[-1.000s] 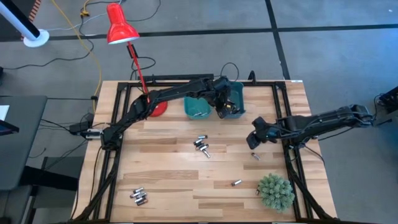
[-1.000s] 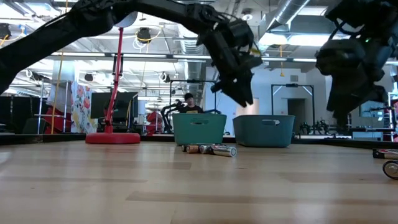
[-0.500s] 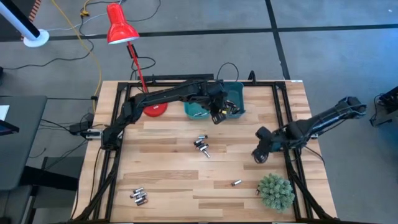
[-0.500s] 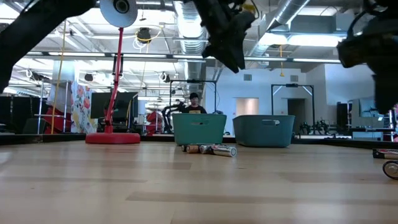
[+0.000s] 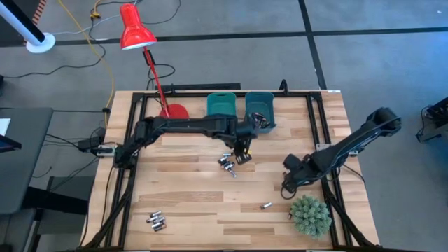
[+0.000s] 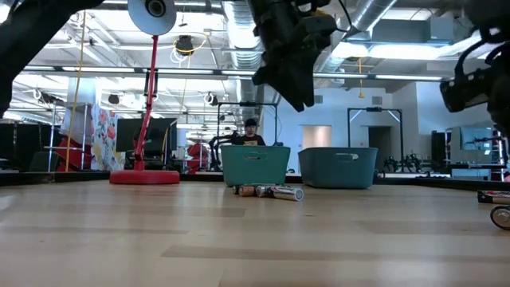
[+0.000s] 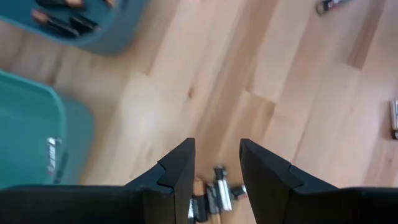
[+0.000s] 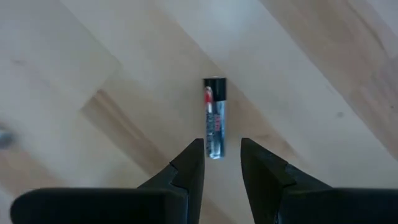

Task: Sort batteries
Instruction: Put the silver battery into the green bin

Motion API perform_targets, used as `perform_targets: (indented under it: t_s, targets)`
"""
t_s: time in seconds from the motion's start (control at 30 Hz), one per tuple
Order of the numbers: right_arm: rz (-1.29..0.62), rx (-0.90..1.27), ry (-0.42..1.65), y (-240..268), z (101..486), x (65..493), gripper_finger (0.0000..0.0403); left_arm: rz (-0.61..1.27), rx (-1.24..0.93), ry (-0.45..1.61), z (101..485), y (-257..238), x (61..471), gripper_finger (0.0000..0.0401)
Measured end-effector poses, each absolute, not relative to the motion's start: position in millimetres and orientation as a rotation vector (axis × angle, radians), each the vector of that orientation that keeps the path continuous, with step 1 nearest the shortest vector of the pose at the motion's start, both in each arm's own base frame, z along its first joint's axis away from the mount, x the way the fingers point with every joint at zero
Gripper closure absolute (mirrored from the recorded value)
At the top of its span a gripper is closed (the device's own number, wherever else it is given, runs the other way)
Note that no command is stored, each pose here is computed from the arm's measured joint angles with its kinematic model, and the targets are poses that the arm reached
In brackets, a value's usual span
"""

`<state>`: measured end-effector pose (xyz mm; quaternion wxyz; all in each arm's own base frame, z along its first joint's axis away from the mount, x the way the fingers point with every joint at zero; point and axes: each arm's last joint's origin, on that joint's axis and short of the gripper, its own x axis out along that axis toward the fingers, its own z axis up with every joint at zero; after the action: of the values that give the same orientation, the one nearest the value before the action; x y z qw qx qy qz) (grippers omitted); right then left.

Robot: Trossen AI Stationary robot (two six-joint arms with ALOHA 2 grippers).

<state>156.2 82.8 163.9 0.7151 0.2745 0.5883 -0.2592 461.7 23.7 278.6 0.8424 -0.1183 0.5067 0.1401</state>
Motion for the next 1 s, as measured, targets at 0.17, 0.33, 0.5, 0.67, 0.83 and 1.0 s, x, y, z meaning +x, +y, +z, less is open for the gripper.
perform_targets:
  t_s: [0.17,0.33,0.5,0.67,0.83,1.0]
  targets:
    - [-0.596,0.544,1.351,82,152,163,0.0282,0.279,-0.266,1.081,278,5,456,0.0278]
    - [-0.563,0.523,1.346,81,141,176,0.0282,0.269,-0.279,1.101,272,-13,443,0.0278]
    - [-0.582,0.5,1.369,77,131,184,0.0285,0.277,-0.329,1.075,262,-24,414,0.0278]
    - [-0.584,0.511,1.395,72,127,188,0.0323,0.315,-0.454,0.994,247,-27,366,0.0278]
    - [-0.58,0.567,1.371,67,134,193,0.0382,0.32,-0.587,0.859,230,-27,311,0.0278]
    - [-0.604,0.553,1.348,61,150,199,0.0394,0.279,-0.604,0.792,213,-27,263,0.0278]
